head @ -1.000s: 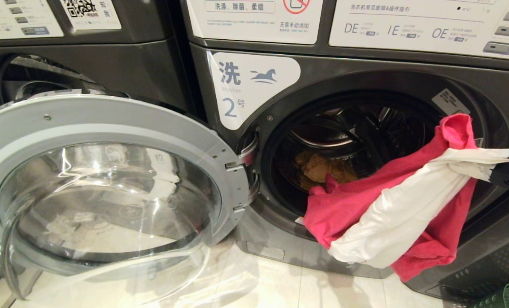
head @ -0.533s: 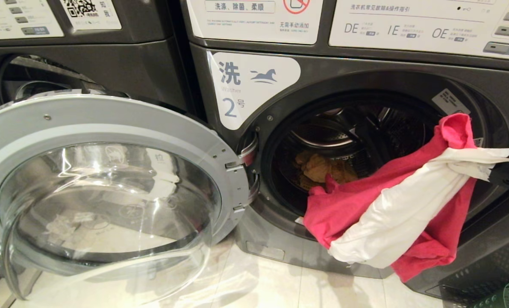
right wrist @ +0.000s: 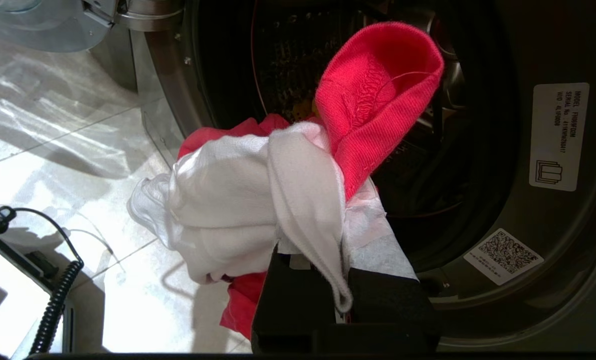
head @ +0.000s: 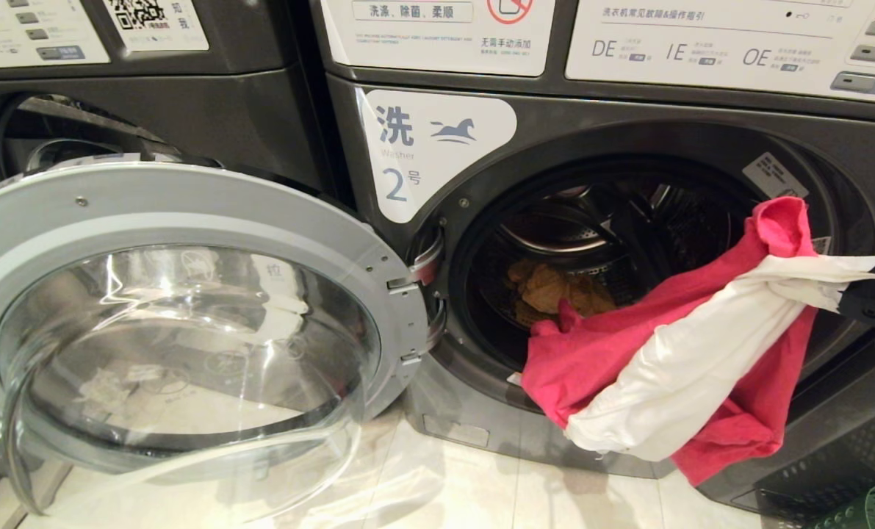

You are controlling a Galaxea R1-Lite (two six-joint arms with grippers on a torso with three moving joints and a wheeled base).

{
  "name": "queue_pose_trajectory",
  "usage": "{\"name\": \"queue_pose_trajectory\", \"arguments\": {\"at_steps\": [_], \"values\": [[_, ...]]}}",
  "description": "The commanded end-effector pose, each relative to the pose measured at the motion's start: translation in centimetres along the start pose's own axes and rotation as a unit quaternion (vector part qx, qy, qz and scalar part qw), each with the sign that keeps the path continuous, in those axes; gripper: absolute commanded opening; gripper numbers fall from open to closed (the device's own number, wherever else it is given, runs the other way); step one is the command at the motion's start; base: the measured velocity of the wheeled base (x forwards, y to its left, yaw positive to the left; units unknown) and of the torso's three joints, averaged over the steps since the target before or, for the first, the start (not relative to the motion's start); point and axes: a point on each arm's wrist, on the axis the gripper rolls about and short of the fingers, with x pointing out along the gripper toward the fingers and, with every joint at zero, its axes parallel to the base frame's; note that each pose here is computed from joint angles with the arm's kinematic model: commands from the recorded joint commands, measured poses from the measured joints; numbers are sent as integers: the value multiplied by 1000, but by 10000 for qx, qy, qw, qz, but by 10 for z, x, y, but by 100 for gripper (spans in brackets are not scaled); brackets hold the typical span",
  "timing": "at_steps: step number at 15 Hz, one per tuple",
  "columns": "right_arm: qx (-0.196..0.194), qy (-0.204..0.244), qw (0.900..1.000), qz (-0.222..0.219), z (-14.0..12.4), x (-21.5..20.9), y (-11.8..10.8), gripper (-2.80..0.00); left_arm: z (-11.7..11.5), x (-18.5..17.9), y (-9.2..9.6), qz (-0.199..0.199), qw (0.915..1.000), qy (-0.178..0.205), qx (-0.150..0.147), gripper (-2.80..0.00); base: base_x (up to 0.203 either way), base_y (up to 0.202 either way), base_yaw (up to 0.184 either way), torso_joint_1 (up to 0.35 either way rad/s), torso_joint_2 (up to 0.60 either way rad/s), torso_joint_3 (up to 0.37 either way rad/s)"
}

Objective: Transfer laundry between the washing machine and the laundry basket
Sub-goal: Pick a cloth and place it into the basket

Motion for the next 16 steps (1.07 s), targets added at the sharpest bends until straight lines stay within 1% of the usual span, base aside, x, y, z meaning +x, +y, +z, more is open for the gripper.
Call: {"name": "queue_pose_trajectory", "arguments": {"at_steps": [1,6,12,16], "values": [[-21,-3,10000,-2,1,1,0,-280,0,0,0,2,10000,-3,2,-280,0,0,0,0,0,0],[-10,37,10000,48,1,6,0,-280,0,0,0,2,10000,-3,2,-280,0,0,0,0,0,0],[-13,-31,10000,-1,3,9,-1,-280,0,0,0,2,10000,-3,2,-280,0,0,0,0,0,0],[1,24,10000,14,3,15,-1,-280,0,0,0,2,10000,-3,2,-280,0,0,0,0,0,0]]}}
